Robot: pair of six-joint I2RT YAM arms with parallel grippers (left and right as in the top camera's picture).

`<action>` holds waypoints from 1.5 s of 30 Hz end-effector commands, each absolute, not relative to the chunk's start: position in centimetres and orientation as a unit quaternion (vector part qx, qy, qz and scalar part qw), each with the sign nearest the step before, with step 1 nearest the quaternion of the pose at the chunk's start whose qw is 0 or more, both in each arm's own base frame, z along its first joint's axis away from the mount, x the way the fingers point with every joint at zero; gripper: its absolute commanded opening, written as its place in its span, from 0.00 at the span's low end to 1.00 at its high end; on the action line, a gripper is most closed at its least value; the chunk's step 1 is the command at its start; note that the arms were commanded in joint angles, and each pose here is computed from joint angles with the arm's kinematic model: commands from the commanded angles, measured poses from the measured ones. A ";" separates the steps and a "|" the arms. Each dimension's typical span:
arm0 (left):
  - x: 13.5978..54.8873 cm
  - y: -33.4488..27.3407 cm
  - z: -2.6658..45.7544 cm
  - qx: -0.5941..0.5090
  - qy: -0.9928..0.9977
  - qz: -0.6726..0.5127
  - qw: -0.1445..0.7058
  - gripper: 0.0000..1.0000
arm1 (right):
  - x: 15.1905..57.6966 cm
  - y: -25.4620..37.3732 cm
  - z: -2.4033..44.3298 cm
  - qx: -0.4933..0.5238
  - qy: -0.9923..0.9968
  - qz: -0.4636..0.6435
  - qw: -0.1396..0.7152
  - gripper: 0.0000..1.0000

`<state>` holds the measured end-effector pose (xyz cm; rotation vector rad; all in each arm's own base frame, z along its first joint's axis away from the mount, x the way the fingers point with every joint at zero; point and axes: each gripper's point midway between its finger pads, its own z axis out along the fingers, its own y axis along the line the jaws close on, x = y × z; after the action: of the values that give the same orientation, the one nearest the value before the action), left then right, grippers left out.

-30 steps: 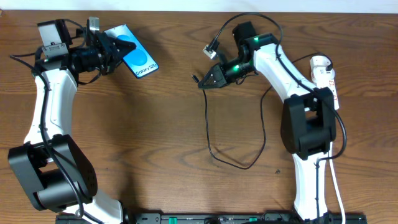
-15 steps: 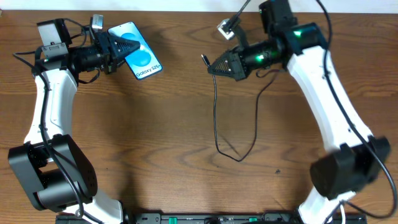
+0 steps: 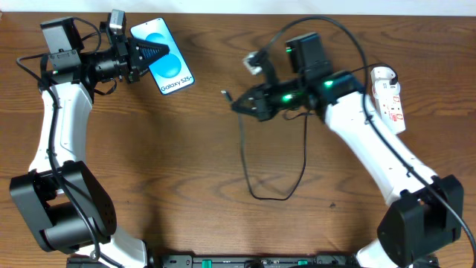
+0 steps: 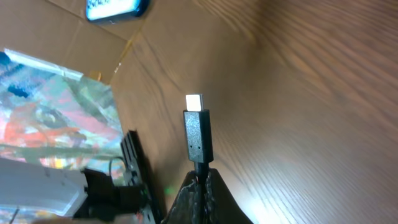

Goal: Plug charger to phone and switch on socket

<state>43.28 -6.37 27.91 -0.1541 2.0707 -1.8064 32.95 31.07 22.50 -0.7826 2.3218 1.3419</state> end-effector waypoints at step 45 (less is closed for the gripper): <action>43.5 -7.4 29.4 -0.059 0.740 -0.641 0.193 0.07 | 31.0 37.9 26.5 -0.194 0.816 0.517 0.173 0.01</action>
<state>43.84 -7.25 27.60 -0.2083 2.1031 -1.7953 31.86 37.67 24.84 -0.5284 2.3522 1.4301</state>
